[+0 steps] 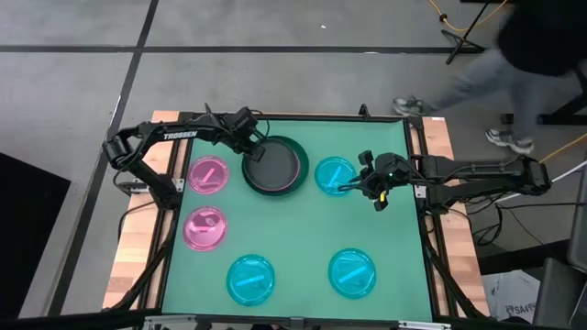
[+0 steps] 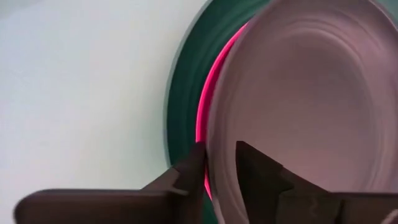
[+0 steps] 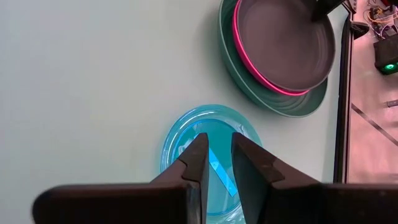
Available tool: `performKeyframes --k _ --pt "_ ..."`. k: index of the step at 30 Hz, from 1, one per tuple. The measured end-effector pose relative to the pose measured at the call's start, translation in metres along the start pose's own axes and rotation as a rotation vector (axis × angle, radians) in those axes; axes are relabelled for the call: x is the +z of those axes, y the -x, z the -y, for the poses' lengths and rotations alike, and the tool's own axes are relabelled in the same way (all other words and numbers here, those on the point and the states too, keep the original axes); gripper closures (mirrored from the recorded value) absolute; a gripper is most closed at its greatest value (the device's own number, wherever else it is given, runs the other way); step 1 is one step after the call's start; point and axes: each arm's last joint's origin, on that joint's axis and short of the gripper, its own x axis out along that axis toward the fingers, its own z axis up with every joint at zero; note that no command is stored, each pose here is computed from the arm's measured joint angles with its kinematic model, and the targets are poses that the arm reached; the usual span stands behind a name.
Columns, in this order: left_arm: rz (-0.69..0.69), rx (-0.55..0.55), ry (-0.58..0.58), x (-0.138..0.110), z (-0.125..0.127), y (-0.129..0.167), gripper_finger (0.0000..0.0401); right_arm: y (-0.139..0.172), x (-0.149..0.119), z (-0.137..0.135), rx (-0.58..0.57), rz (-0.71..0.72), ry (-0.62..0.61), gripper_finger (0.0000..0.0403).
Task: Stack plastic plates
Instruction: Stack the black plate on top of the pink plate, then stack the top blue plate on top of the black plate
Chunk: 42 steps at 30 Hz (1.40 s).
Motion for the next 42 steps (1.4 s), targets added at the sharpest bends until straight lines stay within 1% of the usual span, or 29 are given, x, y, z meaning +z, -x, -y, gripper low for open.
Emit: performKeyframes --k 5,9,21,24,27,30,33,36,42 --pt "0.019 -0.025 -0.019 0.000 0.006 0.000 0.0297 0.000 0.000 0.000 0.000 0.000 0.000 0.0343" --pt "0.051 -0.052 -0.031 0.002 0.012 0.000 0.0288 0.000 0.000 0.000 0.000 0.000 0.000 0.0343" --pt "0.062 -0.040 -0.029 0.003 0.011 0.000 0.0285 0.000 0.000 0.000 0.000 0.000 0.000 0.0343" --pt "0.054 -0.056 -0.030 0.002 0.012 0.000 0.0285 0.000 0.000 0.000 -0.005 0.004 0.000 0.0343" --pt "0.038 -0.095 -0.030 0.003 0.011 0.001 0.0285 0.000 0.003 0.003 -0.050 0.013 -0.001 0.0343" --pt "0.034 -0.141 -0.056 0.004 0.010 0.004 0.0285 0.000 0.005 0.007 -0.108 0.020 -0.005 0.0343" --pt "0.054 -0.159 -0.066 0.005 0.009 0.012 0.0285 0.001 0.007 0.010 -0.158 0.026 -0.010 0.0343" --pt "0.094 -0.172 -0.072 0.005 0.009 0.024 0.0285 0.001 0.008 0.012 -0.196 0.032 -0.050 0.0343" --pt "0.212 -0.214 -0.135 0.003 0.010 0.058 0.0285 0.002 0.008 0.014 -0.255 0.010 -0.103 0.0342"
